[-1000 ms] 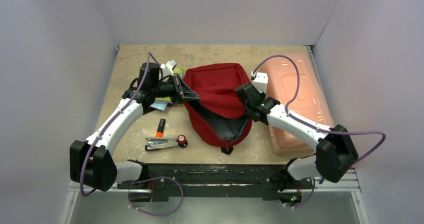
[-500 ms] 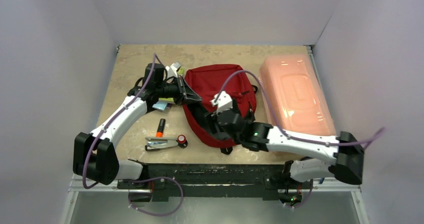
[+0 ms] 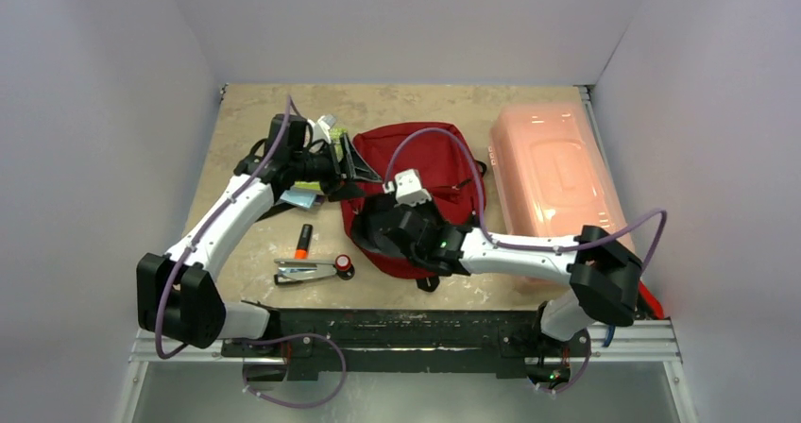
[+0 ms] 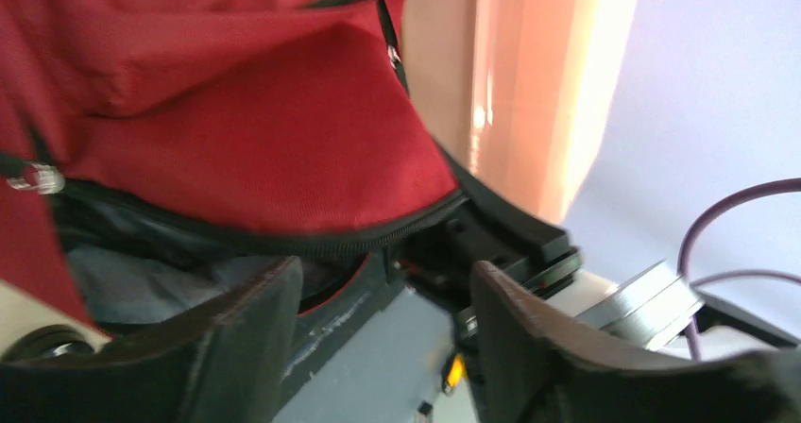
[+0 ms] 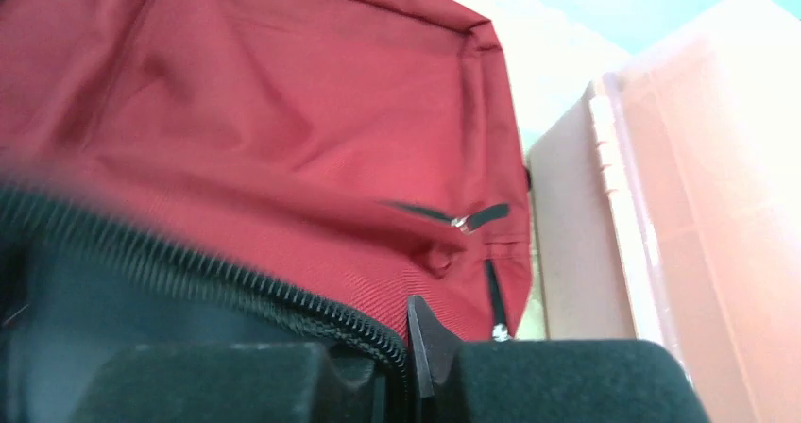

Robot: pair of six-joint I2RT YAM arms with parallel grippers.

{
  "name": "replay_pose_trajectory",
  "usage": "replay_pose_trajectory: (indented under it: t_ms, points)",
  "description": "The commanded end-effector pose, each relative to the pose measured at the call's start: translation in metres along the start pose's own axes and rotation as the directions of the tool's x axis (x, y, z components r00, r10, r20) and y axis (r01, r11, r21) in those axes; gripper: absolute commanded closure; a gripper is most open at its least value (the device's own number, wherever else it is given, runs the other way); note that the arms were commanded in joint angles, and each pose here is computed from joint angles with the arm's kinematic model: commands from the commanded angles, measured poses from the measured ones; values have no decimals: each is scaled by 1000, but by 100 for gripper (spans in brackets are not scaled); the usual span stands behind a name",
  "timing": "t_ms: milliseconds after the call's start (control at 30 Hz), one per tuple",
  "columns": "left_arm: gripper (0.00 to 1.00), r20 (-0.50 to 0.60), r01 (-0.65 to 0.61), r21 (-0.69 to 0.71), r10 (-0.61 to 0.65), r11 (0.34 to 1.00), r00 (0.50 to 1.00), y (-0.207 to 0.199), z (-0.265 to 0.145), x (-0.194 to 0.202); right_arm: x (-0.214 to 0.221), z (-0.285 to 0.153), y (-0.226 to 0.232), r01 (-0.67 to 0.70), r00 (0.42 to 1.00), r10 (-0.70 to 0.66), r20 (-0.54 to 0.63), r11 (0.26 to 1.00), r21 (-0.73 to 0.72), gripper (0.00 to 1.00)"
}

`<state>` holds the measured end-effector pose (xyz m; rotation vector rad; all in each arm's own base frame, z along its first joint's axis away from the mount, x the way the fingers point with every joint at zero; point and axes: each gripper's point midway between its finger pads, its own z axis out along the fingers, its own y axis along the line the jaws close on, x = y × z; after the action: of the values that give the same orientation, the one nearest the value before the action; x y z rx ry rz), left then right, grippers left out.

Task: Pack the student bag
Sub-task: Unzip the student bag at the center of the board, then pick up the book from the center of the board.

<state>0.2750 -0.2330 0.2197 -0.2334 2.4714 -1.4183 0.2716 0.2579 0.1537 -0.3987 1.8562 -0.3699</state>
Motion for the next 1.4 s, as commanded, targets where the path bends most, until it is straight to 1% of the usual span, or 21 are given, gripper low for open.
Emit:
replay_pose_trajectory:
  t_ms: [0, 33, 67, 133, 167, 200, 267, 300, 367, 467, 600, 633, 733, 800, 900, 1000, 1100, 1167, 1267, 1333, 1367]
  points:
    - [24, 148, -97, -210, 130, 973, 980, 18, -38, -30, -9, 19, -23, -140, 990, 140, 2, 990, -14, 93]
    - [18, 198, -86, -288, 147, 954, 969, 28, -49, -38, -10, 20, -26, -147, 989, 147, 0, 989, -22, 94]
    - [15, 250, -57, -367, 157, 929, 955, 39, -62, -45, -10, 19, -27, -156, 988, 156, 8, 987, -42, 93]
    - [5, 371, 86, -488, 117, 868, 921, 63, -87, -56, -13, 14, -26, -169, 985, 172, 26, 980, -101, 84]
    - [0, 446, 187, -489, 60, 852, 893, 71, -94, -60, -15, 11, -27, -181, 982, 187, 29, 975, -127, 82]
    - [0, 507, 270, -459, 0, 846, 862, 80, -96, -63, -15, 10, -26, -194, 979, 200, 27, 970, -148, 81]
    - [0, 584, 377, -304, -141, 875, 799, 86, -85, -72, -16, 6, -23, -220, 973, 228, 22, 959, -179, 81]
    - [0, 595, 446, -230, -237, 865, 768, 98, -74, -68, -18, 5, -20, -238, 969, 247, 23, 951, -196, 81]
    - [0, 624, 503, -74, -353, 861, 697, 98, -60, -80, -21, 4, -16, -265, 961, 276, 22, 940, -217, 82]
    - [0, 667, 529, 34, -413, 848, 620, 102, -51, -105, -19, 4, -12, -274, 959, 284, 8, 934, -229, 83]
    - [0, 688, 534, 38, -410, 845, 599, 111, -34, -127, -19, 4, -14, -282, 957, 290, 5, 933, -223, 85]
    - [0, 692, 560, 34, -423, 828, 584, 120, -29, -128, -19, 3, -14, -286, 956, 294, 5, 932, -224, 84]
    - [0, 719, 605, 96, -475, 791, 507, 143, -16, -135, -24, 1, -18, -301, 950, 312, 13, 926, -228, 85]
    - [0, 728, 621, 130, -499, 773, 469, 152, -9, -137, -26, -2, -20, -309, 946, 322, 17, 921, -237, 84]
    - [0, 750, 619, 94, -464, 780, 471, 155, -4, -135, -26, -5, -23, -307, 948, 319, 14, 920, -243, 84]
    - [0, 799, 622, 54, -407, 781, 443, 165, -5, -133, -26, -5, -23, -308, 947, 321, 15, 919, -247, 83]
    - [0, 810, 628, 79, -417, 775, 412, 176, -4, -127, -27, -5, -22, -306, 948, 319, 14, 919, -248, 83]
    - [0, 829, 633, 99, -416, 768, 375, 185, -4, -123, -26, -4, -20, -306, 948, 318, 9, 918, -251, 83]
    - [0, 844, 638, 81, -393, 765, 364, 194, -5, -121, -25, -4, -17, -302, 950, 313, 4, 918, -256, 83]
    - [0, 857, 622, 90, -379, 778, 350, 195, -7, -119, -25, -4, -17, -301, 951, 311, -1, 919, -255, 83]
    - [0, 870, 605, 100, -365, 790, 332, 194, -10, -122, -25, -4, -17, -302, 950, 311, -2, 919, -254, 83]
